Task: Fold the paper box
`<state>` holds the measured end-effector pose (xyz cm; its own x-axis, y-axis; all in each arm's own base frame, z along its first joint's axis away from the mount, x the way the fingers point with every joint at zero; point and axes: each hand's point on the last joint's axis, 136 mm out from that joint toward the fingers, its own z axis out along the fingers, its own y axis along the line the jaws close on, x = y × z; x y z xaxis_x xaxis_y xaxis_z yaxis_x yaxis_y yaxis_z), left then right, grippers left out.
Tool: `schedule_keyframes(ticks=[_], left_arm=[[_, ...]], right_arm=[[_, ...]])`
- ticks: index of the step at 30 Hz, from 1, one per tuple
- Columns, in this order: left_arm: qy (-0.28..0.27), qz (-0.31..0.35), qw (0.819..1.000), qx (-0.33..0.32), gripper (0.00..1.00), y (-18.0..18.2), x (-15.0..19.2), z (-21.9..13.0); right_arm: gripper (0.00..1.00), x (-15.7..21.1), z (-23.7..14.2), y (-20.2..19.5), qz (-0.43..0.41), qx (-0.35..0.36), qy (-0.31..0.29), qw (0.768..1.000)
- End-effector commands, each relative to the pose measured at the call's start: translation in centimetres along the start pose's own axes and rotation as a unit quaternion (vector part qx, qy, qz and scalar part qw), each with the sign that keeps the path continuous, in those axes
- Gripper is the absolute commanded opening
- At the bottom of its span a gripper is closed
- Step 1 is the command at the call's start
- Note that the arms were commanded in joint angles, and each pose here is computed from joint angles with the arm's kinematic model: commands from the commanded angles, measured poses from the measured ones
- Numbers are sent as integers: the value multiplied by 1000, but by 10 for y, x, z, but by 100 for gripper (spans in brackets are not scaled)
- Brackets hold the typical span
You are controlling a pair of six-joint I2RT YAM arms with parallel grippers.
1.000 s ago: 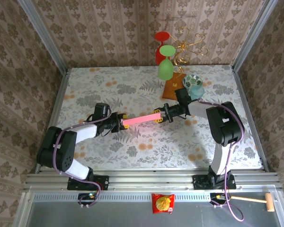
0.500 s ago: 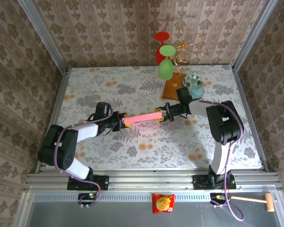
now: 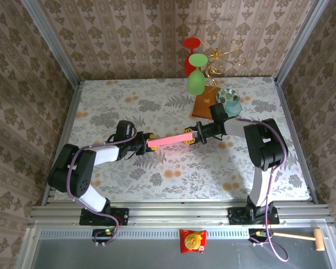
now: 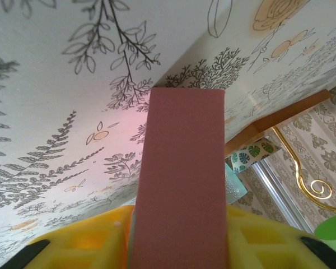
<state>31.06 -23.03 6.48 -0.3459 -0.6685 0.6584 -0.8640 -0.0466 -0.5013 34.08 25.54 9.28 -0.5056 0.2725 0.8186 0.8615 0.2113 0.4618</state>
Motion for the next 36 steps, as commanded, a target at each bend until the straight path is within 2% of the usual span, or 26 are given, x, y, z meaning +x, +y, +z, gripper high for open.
schedule_keyframes(ticks=[1,5,10,13,19,22,24,25,27,28,30,34,36], left_arm=[[16,-28,999,-13,32,3,13,7],[10,-34,999,-14,21,4,13,3],[2,-48,999,-18,19,9,10,-3],[-7,-60,998,-22,19,12,7,-11],[-42,-82,995,-39,17,22,-4,-39],[-58,-85,993,-55,17,26,-9,-55],[-68,-95,991,-72,17,33,-14,-64],[-70,-100,989,-82,17,37,-15,-68],[-75,-103,987,-95,17,40,-20,-73],[-78,-108,985,-106,17,44,-22,-76],[-82,-110,984,-117,18,47,-26,-81],[-91,-120,980,-130,19,51,-36,-91],[-94,-122,979,-132,19,49,-41,-95]], right_arm=[[35,-17,10,-23,47,32,-33,998],[49,-18,8,-20,39,32,-41,998],[65,-14,-9,-15,8,43,-68,997],[73,-2,-29,-2,-40,45,-93,994],[78,23,-74,8,-117,47,-149,981],[77,34,-94,20,-202,50,-191,959],[72,42,-105,28,-285,70,-226,929],[67,46,-110,31,-338,94,-250,902],[57,55,-114,33,-439,145,-289,838],[49,59,-112,33,-489,170,-301,801],[39,69,-98,34,-584,200,-296,729],[37,99,-62,33,-731,227,-253,591],[38,104,-50,30,-766,259,-237,539]])
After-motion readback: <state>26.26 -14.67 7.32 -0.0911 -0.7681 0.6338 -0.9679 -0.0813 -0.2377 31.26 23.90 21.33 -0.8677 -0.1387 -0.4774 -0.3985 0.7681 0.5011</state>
